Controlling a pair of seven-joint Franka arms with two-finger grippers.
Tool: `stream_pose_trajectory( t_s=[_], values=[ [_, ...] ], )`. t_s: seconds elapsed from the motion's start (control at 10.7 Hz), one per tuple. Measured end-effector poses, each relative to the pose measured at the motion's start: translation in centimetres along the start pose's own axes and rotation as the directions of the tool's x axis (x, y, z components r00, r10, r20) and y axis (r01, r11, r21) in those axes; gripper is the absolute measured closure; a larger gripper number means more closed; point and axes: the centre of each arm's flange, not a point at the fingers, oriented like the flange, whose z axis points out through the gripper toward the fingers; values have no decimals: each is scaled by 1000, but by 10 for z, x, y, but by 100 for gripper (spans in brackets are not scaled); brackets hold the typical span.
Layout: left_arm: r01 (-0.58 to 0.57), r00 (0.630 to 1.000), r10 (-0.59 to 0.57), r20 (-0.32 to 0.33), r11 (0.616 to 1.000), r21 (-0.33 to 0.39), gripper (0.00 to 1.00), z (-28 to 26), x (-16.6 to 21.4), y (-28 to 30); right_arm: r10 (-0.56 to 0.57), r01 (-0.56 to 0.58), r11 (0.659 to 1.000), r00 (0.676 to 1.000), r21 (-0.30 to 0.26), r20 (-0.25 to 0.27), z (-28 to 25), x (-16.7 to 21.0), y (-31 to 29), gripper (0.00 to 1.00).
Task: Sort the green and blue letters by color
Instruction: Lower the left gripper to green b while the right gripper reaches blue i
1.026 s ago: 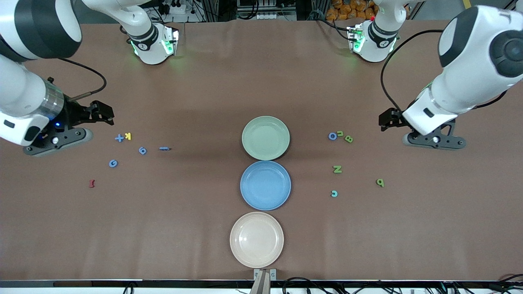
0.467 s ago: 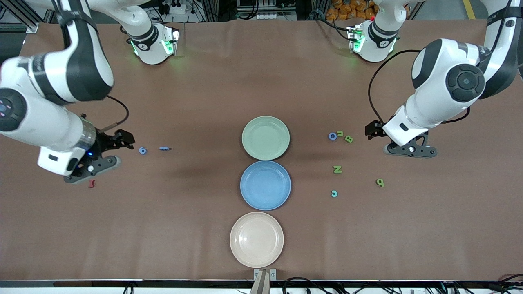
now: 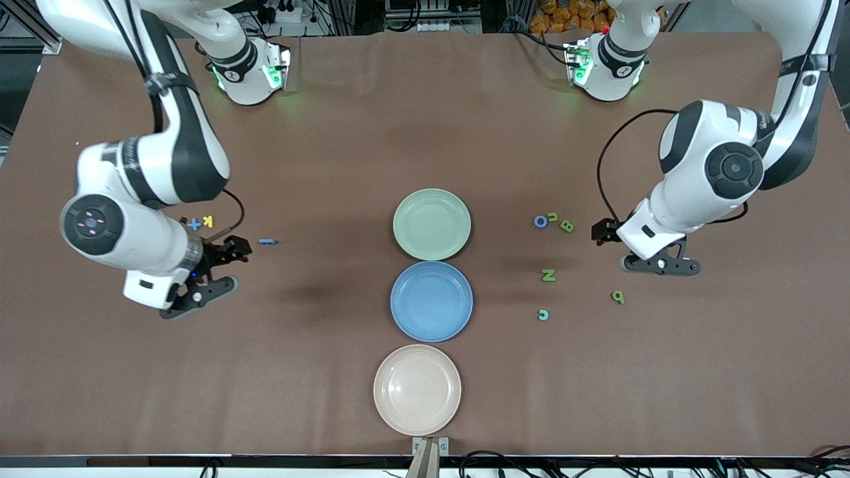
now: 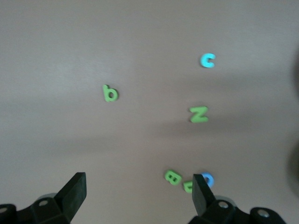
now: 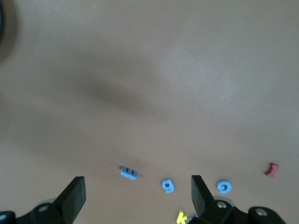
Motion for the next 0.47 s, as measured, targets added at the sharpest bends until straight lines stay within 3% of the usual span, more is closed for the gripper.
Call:
stream_pose_trajectory(
  t_s=[0.47],
  values=[
    [107, 993, -102, -56, 990, 94, 0, 78, 26, -10, -41, 42, 999, 999, -10, 13, 74, 33, -21, 0]
  ],
)
